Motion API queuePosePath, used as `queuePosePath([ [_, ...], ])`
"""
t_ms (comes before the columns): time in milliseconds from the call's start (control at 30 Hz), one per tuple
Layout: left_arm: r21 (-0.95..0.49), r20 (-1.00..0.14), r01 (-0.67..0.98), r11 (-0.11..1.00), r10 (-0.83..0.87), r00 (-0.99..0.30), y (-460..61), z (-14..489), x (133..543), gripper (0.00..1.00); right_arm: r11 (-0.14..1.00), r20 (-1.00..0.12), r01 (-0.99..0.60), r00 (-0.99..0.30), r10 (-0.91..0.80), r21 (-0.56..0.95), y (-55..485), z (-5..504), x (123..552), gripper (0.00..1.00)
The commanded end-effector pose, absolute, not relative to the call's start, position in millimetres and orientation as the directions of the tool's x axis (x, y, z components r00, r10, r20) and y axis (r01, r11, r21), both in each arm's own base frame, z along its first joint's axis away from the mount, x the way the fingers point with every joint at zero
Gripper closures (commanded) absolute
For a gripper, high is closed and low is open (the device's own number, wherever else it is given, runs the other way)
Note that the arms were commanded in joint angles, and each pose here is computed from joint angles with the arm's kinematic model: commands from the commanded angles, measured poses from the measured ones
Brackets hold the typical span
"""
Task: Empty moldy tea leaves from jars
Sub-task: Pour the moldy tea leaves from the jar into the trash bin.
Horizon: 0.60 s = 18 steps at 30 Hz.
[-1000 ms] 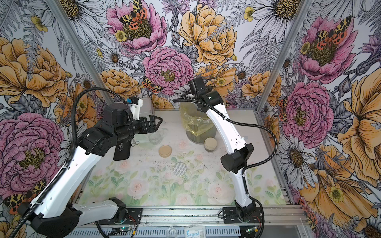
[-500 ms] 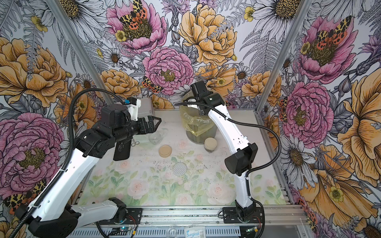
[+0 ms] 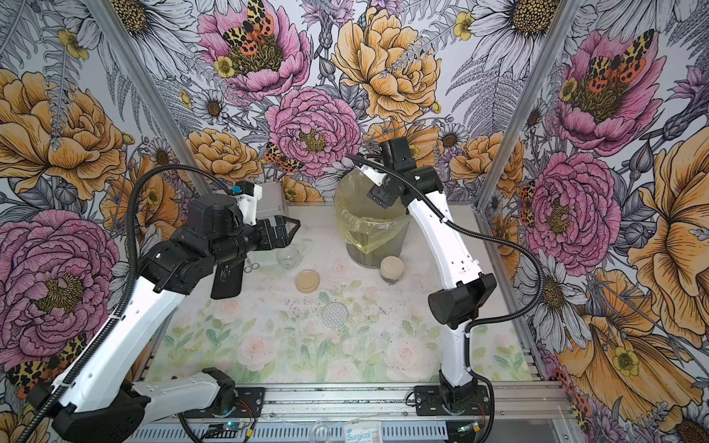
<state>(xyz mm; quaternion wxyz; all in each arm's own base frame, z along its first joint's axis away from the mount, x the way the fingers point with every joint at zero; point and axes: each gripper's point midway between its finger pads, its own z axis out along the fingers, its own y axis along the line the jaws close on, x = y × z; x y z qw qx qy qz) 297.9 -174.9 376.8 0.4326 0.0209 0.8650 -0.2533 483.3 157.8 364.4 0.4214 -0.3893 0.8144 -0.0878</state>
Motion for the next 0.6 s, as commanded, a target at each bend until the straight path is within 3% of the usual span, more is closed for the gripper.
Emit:
queuePosePath([
  [0,-0.444,-0.764,0.256,0.859,-0.213,-0.61,-174.0,385.4,297.4,0.01,0.841,-0.833,-0.541,-0.456,-0.313,-0.019,167.0,398.9,465.1,1.0],
  [133,-0.444,-0.763,0.256,0.858,-0.212,-0.611,-175.4,385.4,299.1,0.01,0.805,-0.799,-0.492,-0.6,-0.037,0.332,168.4,403.8,469.3,1.0],
  [300,-0.443,-0.761,0.254,0.86,-0.211,-0.614,-175.6,383.7,299.8,0.01,0.76,-0.657,-0.283,-0.714,0.241,0.586,155.7,409.0,479.2,1.0],
  [467,-0.438,-0.76,0.243,0.865,-0.213,-0.614,-174.3,380.9,301.5,0.01,0.684,-0.599,-0.282,-0.751,0.28,0.673,185.7,416.3,466.9,1.0],
  [567,-0.446,-0.755,0.248,0.86,-0.213,-0.621,-176.9,380.7,301.4,0.01,0.561,-0.52,-0.235,-0.74,0.425,0.794,190.7,424.8,477.4,1.0],
])
